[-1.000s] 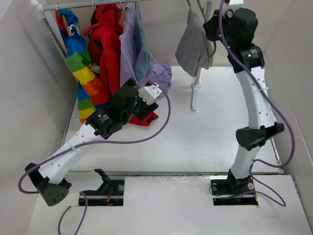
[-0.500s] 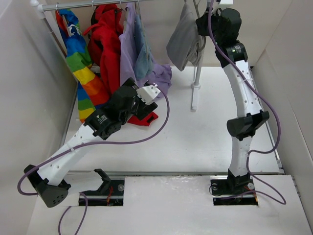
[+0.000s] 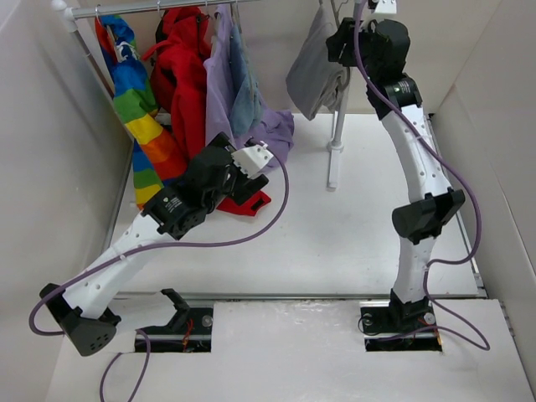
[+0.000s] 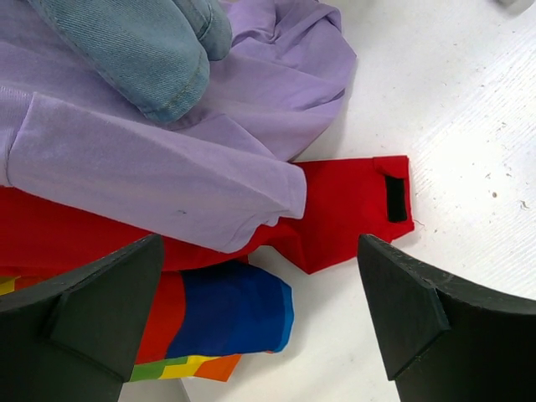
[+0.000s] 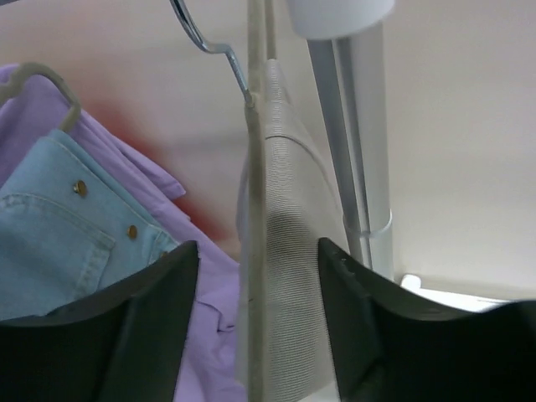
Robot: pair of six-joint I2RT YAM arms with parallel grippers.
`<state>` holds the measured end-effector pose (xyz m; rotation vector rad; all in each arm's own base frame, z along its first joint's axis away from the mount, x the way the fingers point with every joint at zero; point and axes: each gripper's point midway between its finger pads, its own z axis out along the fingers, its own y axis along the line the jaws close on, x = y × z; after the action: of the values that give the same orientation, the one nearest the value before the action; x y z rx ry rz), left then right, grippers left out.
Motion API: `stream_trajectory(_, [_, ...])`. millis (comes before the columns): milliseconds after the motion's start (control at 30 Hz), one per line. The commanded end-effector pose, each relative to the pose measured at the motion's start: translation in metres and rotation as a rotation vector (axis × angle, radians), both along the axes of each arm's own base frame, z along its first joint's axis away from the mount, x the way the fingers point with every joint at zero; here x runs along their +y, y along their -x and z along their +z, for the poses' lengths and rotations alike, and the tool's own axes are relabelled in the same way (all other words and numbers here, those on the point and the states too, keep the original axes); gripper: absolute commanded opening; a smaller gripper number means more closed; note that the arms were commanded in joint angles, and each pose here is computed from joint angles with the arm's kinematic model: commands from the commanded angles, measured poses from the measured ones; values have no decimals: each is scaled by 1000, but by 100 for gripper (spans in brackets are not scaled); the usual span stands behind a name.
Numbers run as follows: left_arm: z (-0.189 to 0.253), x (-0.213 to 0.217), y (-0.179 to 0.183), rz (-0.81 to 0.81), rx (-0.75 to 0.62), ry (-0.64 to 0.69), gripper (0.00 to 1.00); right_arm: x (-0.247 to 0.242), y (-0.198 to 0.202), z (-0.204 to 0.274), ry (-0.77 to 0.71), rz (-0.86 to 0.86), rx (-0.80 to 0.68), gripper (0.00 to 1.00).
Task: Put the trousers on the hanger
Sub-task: Place the hanger at the clothesline, then reset both arms
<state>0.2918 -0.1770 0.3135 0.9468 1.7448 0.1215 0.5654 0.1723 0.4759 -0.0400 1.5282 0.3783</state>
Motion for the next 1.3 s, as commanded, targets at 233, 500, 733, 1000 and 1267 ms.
stream_trajectory(233, [30, 11, 6, 8, -68, 66, 99, -15, 58, 50, 10, 18, -92, 91])
stream_trajectory(500, [35, 21, 6, 12, -91, 37, 99, -30, 98, 17, 67, 7, -2, 100])
stream_trajectory(733, [35, 41, 8, 52, -97, 25, 99, -42, 163, 30, 83, 52, -20, 100])
stream_trajectory(1000, [-41, 115, 28, 236, 6, -89, 99, -74, 263, -97, -46, 11, 202, 100])
stream_trajectory(1267, [-137, 169, 33, 469, 184, -75, 99, -111, 311, -259, -319, -227, 431, 100])
